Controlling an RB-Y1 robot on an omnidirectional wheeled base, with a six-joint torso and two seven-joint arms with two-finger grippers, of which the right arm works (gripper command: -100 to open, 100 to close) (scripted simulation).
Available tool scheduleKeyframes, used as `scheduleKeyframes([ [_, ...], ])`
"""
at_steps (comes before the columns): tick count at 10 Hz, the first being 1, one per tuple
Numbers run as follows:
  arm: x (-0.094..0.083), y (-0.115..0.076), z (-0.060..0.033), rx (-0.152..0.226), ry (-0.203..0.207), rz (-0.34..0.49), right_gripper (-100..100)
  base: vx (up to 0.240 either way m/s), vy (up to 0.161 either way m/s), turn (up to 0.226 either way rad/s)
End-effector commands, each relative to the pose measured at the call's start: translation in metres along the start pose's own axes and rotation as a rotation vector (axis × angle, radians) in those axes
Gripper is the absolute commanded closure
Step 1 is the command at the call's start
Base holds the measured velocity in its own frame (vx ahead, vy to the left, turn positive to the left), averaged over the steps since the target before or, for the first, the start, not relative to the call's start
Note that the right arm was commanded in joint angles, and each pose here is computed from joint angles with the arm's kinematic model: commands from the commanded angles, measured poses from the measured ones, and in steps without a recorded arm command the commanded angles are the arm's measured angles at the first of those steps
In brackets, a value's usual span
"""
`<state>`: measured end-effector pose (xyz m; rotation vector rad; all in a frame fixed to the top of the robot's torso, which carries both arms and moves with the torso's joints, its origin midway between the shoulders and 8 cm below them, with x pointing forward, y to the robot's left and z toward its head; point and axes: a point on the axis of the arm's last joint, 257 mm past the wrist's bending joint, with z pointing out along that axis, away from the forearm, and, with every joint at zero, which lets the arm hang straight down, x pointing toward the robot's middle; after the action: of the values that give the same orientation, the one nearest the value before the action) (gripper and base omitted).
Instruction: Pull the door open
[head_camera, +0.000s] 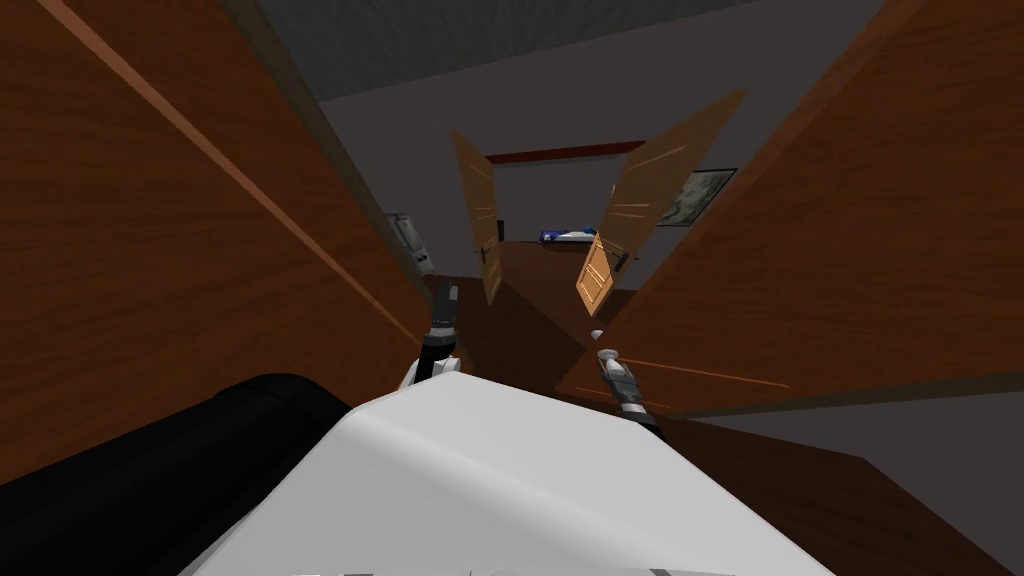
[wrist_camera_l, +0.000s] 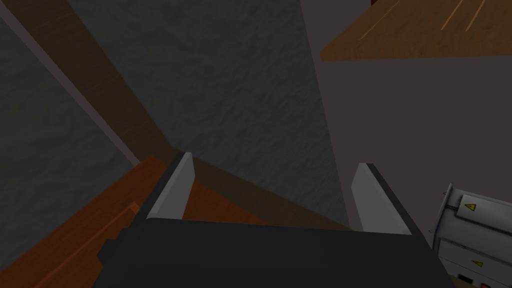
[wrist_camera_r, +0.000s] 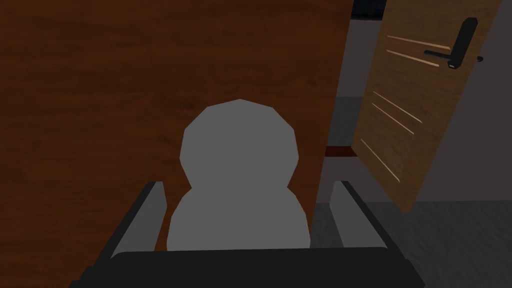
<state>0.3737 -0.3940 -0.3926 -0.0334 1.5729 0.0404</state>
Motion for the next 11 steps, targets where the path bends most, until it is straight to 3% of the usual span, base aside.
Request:
scheduleKeyframes([
  [1,0.0009,0.0011,-0.0002,-0.001,0.002,-0.001,100,-0.007,-0.001,-0.043],
  [6,0.0009,0.0011,-0.0002,-0.001,0.002,-0.001,100,-0.014,-0.001,0.0],
  [11,-0.0008,-0.0016,0.0032,0.013,-0.005,0.114,100,-0.046,-0.018,0.044],
])
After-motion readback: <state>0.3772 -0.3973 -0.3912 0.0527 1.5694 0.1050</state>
